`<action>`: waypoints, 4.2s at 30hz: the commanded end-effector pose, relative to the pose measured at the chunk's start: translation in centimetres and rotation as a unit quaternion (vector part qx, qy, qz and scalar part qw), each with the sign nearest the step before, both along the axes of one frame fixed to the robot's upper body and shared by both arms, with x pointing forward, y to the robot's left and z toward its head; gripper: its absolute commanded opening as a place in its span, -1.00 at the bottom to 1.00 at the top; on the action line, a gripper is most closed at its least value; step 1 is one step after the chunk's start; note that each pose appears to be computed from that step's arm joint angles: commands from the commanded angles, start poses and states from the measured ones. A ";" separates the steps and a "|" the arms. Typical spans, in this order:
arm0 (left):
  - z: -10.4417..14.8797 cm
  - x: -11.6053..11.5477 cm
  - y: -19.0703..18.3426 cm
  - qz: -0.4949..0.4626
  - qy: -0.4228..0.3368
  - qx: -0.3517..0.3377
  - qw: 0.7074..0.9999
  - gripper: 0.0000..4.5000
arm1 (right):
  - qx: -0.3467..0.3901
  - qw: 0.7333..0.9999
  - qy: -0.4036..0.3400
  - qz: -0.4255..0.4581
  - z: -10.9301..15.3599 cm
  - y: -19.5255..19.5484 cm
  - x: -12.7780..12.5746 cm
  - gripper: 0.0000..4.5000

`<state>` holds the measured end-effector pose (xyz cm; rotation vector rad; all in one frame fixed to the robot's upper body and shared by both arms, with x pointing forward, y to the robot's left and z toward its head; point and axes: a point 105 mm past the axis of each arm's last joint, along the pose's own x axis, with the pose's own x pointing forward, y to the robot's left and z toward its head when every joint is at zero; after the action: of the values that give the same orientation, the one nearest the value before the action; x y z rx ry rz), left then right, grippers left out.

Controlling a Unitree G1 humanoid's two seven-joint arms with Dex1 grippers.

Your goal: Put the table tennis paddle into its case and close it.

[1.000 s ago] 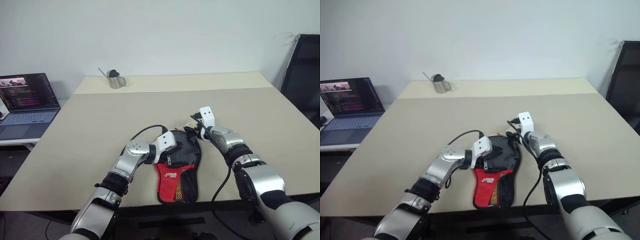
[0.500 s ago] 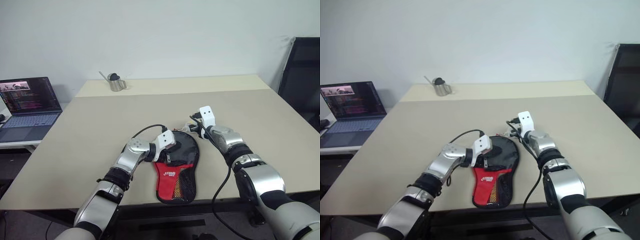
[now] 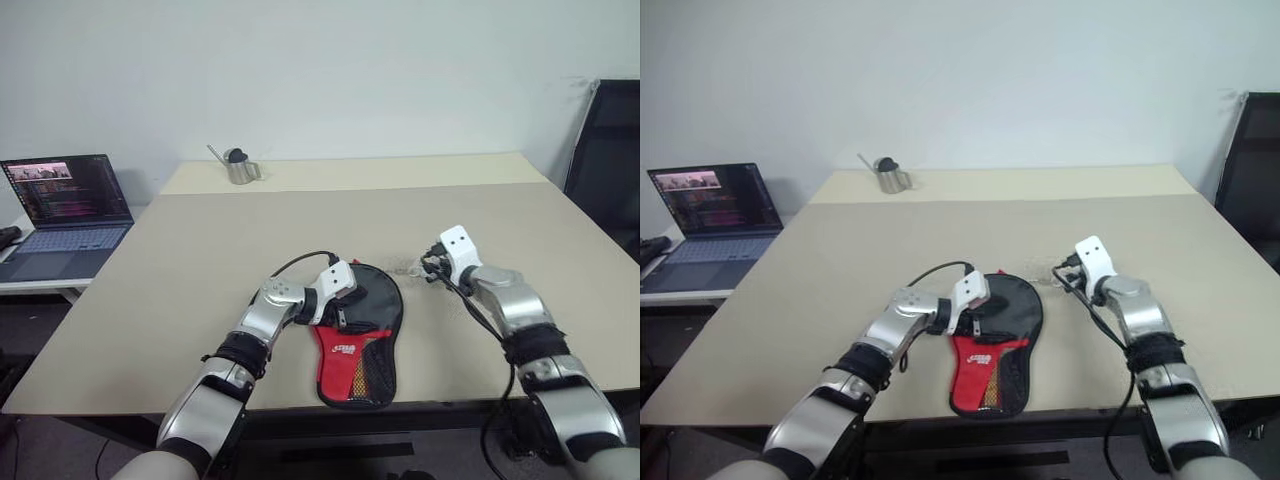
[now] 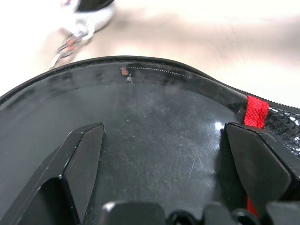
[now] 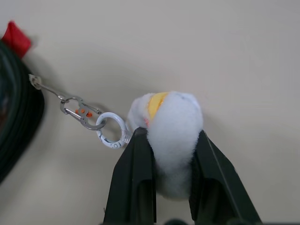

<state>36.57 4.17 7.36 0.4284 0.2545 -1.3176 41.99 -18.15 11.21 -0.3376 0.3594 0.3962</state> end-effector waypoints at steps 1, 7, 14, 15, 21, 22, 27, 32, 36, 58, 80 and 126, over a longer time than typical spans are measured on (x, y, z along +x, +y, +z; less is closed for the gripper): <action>-5.8 -2.3 1.5 -0.003 0.086 0.079 0.993 1.00 | -0.008 1.000 -0.018 0.018 2.4 -0.4 -1.4 -0.81; -5.9 -2.3 1.2 -0.006 0.087 0.080 0.993 1.00 | -0.011 0.998 0.005 0.068 3.6 0.0 -5.2 -0.81; -5.9 -2.5 0.9 -0.009 0.089 0.078 0.993 1.00 | -0.022 0.989 0.058 0.136 3.2 0.6 -10.3 -0.81; -5.9 -2.5 0.8 -0.010 0.090 0.078 0.993 1.00 | -0.024 0.988 0.064 0.140 3.0 0.6 -10.7 -0.81; -5.8 -2.6 0.3 -0.020 0.089 0.077 0.993 1.00 | -0.035 0.982 0.098 0.157 2.2 0.1 -13.3 -0.81; -5.8 -2.6 0.2 -0.022 0.088 0.078 0.993 1.00 | -0.036 0.981 0.104 0.162 2.1 -0.1 -13.8 -0.81; -5.7 -2.6 -0.3 -0.028 0.084 0.080 0.993 1.00 | -0.042 0.973 0.133 0.184 2.0 -0.3 -16.2 -0.81; -5.7 -2.7 -0.6 -0.033 0.083 0.080 0.993 1.00 | -0.037 0.965 0.156 0.206 2.0 0.1 -18.5 -0.81; -5.6 -2.8 -1.2 -0.040 0.079 0.079 0.993 1.00 | -0.021 0.953 0.186 0.239 1.2 1.2 -20.9 -0.81; -5.1 -2.8 -3.5 -0.069 0.062 0.083 0.992 1.00 | 0.046 0.900 0.283 0.329 -1.2 4.5 -29.5 -0.83; -5.2 -2.7 -4.0 -0.066 0.056 0.079 0.993 1.00 | 0.067 0.904 0.259 0.334 -0.5 5.8 -28.5 0.34; 7.4 -5.4 9.0 0.139 -0.051 -0.101 0.984 1.00 | 0.103 0.969 -0.034 0.220 4.3 -3.5 -6.2 1.00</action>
<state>31.53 13.09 12.98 0.2389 0.1585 -1.0396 35.26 -20.91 14.10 -0.1878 0.2234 0.8644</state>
